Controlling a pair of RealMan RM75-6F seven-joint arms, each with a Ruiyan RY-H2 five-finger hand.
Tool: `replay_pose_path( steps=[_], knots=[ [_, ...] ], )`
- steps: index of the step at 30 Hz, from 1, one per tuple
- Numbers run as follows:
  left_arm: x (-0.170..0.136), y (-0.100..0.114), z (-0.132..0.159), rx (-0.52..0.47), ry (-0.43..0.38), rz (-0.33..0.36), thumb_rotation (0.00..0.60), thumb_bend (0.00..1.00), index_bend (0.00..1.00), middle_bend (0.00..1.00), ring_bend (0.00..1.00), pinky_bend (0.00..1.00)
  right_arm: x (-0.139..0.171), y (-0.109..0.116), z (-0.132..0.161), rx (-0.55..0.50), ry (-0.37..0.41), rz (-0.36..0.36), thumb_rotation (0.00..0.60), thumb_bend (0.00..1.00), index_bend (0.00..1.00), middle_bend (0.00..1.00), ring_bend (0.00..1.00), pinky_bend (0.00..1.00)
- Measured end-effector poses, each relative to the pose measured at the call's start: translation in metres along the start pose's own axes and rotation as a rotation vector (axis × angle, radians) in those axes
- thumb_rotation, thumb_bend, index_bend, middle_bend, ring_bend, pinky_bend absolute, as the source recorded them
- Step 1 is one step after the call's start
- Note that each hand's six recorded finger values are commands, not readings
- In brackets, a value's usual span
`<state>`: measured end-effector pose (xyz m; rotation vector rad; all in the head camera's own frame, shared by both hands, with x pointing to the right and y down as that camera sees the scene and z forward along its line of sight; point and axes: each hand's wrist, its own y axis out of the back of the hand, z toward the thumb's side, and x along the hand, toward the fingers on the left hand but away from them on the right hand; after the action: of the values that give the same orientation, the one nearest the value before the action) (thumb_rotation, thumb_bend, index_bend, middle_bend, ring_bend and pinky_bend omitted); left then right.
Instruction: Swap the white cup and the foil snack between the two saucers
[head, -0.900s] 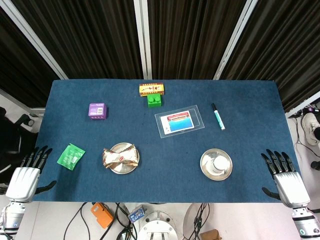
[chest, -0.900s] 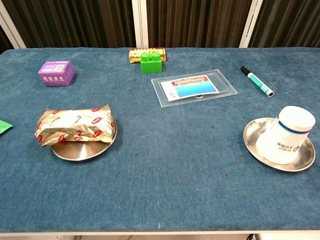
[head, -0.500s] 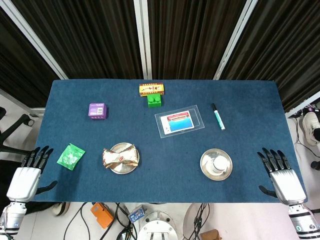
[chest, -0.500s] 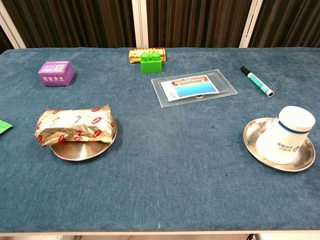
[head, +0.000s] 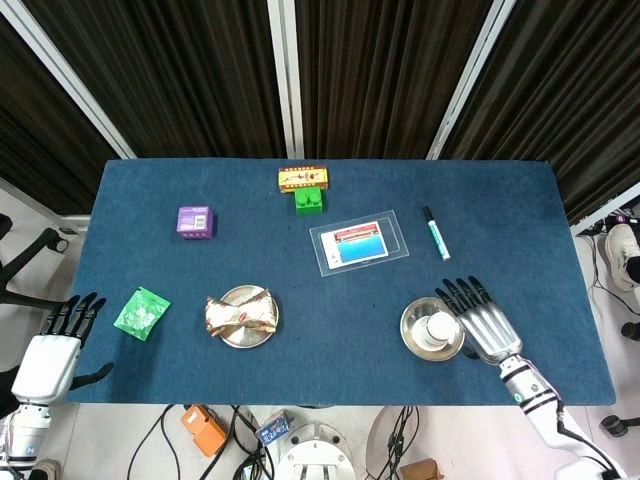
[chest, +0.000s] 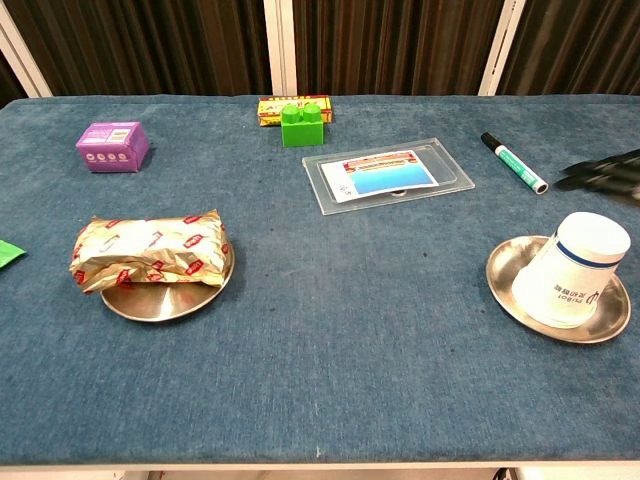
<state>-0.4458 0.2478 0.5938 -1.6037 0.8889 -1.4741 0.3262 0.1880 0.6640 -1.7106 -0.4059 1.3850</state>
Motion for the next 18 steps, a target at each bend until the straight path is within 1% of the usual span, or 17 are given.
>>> replay_pose_path(
  steps=[2,8,11,12,13,14,16,17,18],
  knots=[
    [0.000,0.000,0.000,0.000,0.000,0.001,0.600,0.10,0.00,0.01,0.00,0.10,-0.009,-0.002,0.006,-0.015,0.020,0.018,0.600,0.22,0.00,0.00,0.00,0.00],
    [-0.001,0.000,0.001,0.002,-0.003,0.004,0.600,0.10,0.00,0.01,0.00,0.10,-0.022,-0.008,0.018,-0.073,0.077,0.056,0.600,0.22,0.00,0.00,0.00,0.01],
    [-0.002,0.001,0.002,0.001,-0.005,0.009,0.600,0.10,0.00,0.01,0.00,0.10,-0.023,-0.007,0.023,-0.071,0.099,0.048,0.600,0.22,0.00,0.01,0.00,0.04],
    [-0.002,0.001,0.002,0.001,-0.005,0.009,0.600,0.10,0.00,0.01,0.00,0.10,-0.023,-0.006,0.024,-0.071,0.102,0.042,0.600,0.22,0.02,0.04,0.03,0.07],
    [-0.002,0.001,0.002,0.000,-0.005,0.009,0.600,0.10,0.00,0.01,0.00,0.10,-0.023,-0.005,0.025,-0.072,0.106,0.035,0.600,0.23,0.05,0.09,0.06,0.09],
    [-0.002,0.001,0.001,0.000,-0.005,0.008,0.600,0.10,0.00,0.01,0.00,0.10,-0.022,-0.004,0.026,-0.073,0.110,0.026,0.600,0.24,0.13,0.16,0.12,0.13],
    [-0.002,0.001,0.001,-0.001,-0.005,0.007,0.600,0.10,0.00,0.01,0.00,0.10,-0.022,-0.002,0.028,-0.075,0.119,0.012,0.600,0.26,0.34,0.31,0.27,0.23],
    [-0.002,0.001,0.001,-0.001,-0.005,0.007,0.600,0.10,0.00,0.01,0.00,0.10,-0.022,-0.002,0.029,-0.075,0.124,0.003,0.600,0.27,0.41,0.35,0.33,0.27],
    [-0.002,0.001,0.001,-0.001,-0.005,0.008,0.600,0.10,0.00,0.01,0.00,0.10,-0.022,-0.001,0.030,-0.074,0.128,-0.003,0.600,0.28,0.51,0.43,0.42,0.34]
  ],
)
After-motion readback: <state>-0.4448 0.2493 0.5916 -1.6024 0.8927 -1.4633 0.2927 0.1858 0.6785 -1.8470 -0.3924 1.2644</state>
